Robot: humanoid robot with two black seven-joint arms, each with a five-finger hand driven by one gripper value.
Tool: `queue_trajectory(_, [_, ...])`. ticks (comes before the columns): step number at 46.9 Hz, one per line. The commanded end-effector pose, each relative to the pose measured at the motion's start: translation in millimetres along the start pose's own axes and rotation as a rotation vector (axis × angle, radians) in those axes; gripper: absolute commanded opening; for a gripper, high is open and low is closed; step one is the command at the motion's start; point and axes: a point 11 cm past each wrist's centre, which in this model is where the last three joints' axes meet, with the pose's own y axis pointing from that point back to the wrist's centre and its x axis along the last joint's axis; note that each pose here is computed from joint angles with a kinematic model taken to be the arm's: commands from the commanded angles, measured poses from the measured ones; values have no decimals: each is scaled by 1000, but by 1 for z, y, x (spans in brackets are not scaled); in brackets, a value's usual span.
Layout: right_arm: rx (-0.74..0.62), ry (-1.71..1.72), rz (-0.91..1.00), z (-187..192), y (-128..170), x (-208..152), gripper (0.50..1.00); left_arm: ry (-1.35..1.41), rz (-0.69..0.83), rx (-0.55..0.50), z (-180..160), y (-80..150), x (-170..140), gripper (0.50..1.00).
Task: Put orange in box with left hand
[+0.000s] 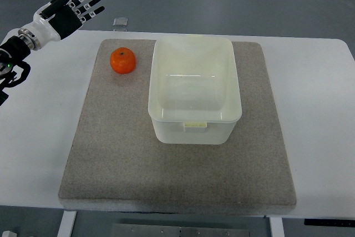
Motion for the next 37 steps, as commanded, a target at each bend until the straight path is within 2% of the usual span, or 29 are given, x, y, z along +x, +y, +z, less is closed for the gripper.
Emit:
queue_trajectory(1, [0,0,0,0,0,0,932,6,-7,2,-3,-3,-2,992])
queue_trajectory(22, [0,0,0,0,0,0,932,3,-4,6,-3,-2,-2,992])
queue_trajectory(37, [0,0,0,0,0,0,932,-15,5,-13,10,2,0,994])
